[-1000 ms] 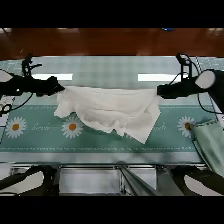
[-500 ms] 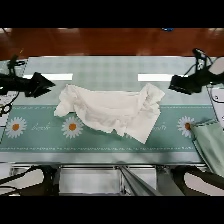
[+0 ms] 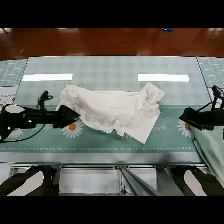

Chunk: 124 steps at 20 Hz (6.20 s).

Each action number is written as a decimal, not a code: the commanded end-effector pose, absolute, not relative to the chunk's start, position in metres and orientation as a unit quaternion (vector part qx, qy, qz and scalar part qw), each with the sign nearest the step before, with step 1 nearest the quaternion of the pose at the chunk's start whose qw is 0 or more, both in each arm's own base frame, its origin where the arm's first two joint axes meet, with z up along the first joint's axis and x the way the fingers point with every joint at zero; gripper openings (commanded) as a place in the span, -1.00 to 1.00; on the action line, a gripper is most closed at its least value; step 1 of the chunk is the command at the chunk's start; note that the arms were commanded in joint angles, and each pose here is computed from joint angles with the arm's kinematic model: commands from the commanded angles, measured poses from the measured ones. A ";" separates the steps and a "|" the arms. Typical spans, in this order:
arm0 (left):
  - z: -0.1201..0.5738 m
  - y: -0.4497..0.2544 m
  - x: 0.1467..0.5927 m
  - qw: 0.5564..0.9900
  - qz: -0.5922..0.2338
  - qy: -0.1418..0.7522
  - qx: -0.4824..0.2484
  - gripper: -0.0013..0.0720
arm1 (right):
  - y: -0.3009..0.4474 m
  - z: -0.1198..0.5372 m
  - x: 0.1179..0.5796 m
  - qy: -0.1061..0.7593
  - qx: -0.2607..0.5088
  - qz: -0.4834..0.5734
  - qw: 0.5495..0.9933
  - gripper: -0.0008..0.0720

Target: Fold the shirts.

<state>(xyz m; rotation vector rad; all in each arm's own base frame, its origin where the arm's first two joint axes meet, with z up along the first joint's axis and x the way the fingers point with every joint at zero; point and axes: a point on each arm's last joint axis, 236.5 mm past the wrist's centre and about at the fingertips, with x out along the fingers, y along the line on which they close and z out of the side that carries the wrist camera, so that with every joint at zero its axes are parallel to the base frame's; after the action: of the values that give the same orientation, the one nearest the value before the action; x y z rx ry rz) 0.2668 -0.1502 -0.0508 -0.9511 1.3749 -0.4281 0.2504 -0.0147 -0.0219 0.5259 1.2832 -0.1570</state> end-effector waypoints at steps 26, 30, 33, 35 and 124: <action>-0.009 -0.186 0.352 0.634 -0.315 0.547 -0.446 -0.92 | 0.016 -0.087 0.397 0.572 0.399 0.021 0.716 0.14; -0.009 -0.186 0.352 0.634 -0.316 0.547 -0.445 -0.92 | 0.032 -0.095 0.426 0.576 0.409 0.051 0.706 0.14; -0.009 -0.186 0.352 0.637 -0.319 0.546 -0.442 -0.92 | 0.053 -0.101 0.441 0.588 0.395 0.070 0.702 0.14; -0.009 -0.186 0.352 0.637 -0.319 0.545 -0.442 -0.92 | 0.069 -0.104 0.448 0.596 0.384 0.086 0.700 0.07; -0.092 0.022 0.244 0.598 0.010 0.631 -0.494 0.42 | 0.000 -0.023 0.264 0.512 0.322 0.012 0.796 0.14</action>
<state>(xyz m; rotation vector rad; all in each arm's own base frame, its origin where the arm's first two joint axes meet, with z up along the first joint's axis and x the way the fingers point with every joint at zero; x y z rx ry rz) 0.2481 0.0251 -0.0837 -1.1234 1.4298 0.0234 0.2633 0.0032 -0.0208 0.6701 1.1152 0.0553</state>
